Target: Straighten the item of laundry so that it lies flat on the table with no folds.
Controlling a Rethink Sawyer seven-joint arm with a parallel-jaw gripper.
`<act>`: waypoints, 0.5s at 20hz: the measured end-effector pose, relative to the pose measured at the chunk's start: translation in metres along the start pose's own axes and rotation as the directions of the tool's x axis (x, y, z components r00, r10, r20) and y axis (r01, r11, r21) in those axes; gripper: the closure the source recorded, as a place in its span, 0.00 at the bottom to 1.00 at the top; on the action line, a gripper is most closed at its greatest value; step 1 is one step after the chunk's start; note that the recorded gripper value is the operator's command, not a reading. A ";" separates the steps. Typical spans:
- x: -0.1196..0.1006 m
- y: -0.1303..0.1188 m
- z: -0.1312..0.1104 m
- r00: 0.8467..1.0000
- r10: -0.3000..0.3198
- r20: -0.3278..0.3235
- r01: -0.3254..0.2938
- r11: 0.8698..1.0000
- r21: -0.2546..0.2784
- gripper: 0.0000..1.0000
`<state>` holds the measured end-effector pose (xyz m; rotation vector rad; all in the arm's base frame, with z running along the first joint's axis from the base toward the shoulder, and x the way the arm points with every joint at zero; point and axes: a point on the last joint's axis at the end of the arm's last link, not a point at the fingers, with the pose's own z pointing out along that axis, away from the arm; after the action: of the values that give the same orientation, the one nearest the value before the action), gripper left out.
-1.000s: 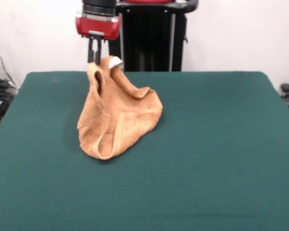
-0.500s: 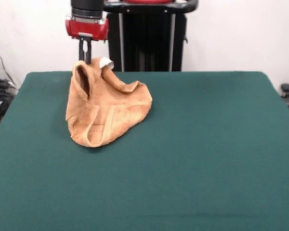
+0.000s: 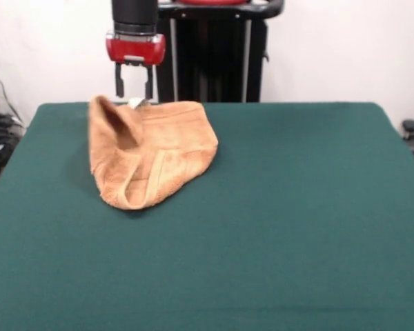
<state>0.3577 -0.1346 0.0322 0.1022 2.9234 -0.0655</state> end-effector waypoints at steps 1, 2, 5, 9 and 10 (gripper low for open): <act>0.001 0.001 0.001 1.000 0.003 0.002 -0.003 1.000 -0.003 0.00; 0.002 0.001 0.002 1.000 0.006 0.004 -0.006 1.000 -0.005 0.00; 0.009 0.005 0.006 1.000 0.015 0.004 -0.015 1.000 -0.019 0.00; 0.016 0.011 0.010 1.000 0.023 -0.005 -0.023 0.999 -0.035 0.00; 0.017 0.012 0.010 1.000 0.024 -0.008 -0.024 0.999 -0.038 0.00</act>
<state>0.3440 -0.1223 0.0181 0.1316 2.9290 -0.0051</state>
